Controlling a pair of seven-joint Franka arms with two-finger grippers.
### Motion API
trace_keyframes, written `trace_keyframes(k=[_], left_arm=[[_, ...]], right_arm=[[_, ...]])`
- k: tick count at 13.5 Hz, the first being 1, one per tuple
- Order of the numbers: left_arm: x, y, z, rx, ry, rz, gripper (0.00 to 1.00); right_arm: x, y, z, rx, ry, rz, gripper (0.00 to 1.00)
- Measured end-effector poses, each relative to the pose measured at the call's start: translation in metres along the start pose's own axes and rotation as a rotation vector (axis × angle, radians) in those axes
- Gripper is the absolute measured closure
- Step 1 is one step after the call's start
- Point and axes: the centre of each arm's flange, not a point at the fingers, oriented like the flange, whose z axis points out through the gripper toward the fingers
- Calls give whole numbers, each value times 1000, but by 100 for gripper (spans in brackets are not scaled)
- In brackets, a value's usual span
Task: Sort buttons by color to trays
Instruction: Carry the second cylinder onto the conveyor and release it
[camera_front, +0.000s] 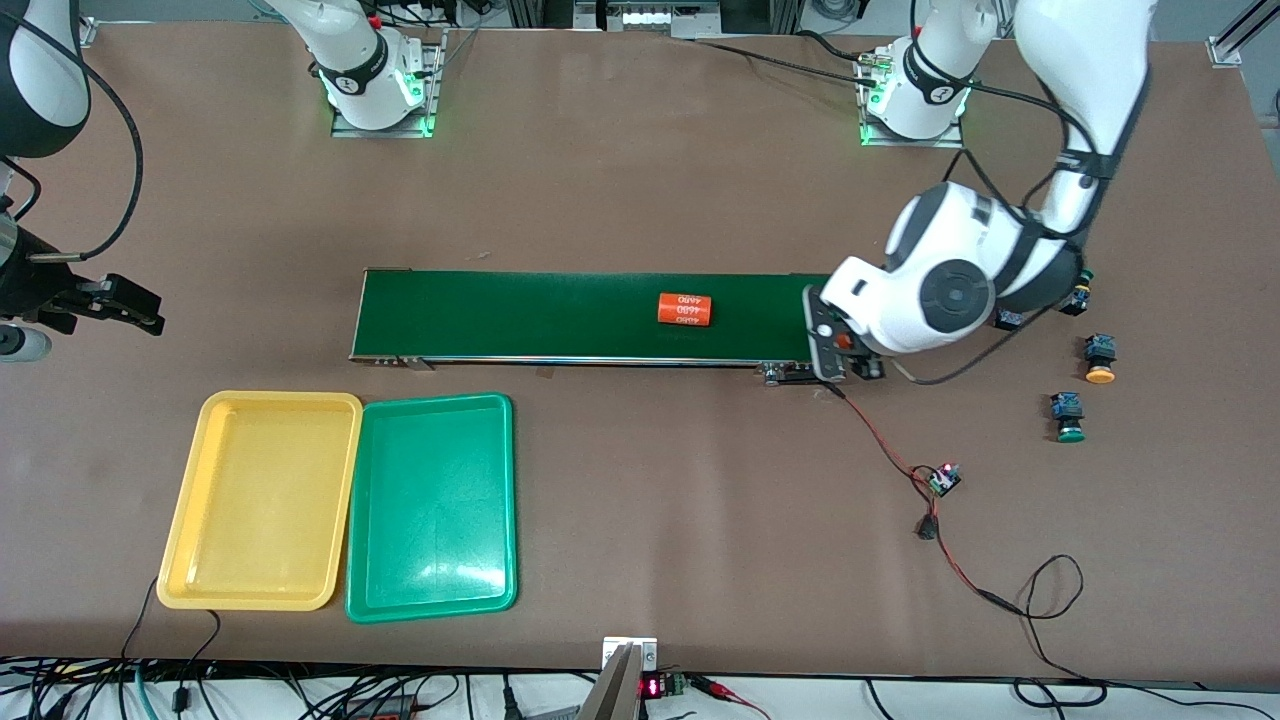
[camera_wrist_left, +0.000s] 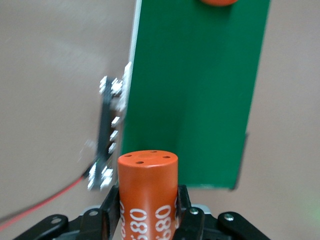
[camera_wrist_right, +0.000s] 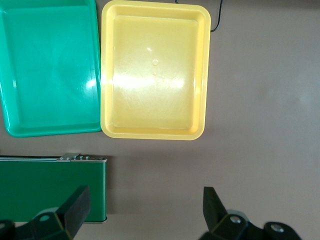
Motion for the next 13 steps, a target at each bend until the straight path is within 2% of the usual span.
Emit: trace_keyframes(k=[4,8,11,12,13], left_arm=[[44,24,16,4,20,125,52],[39,30,55,28,43,148,52],[45,34,54,32,46,164,51],[47,35,54,32,47,166,46],[48,36,53,34,49,168,46]], right_arm=[[0,1,0,0,0,1,0],[0,2,0,0,-1,3,0],[0,2,1,0,-2,3,0],[0,2,1,0,-2,3,0],[0,2,1,0,-2,3,0]])
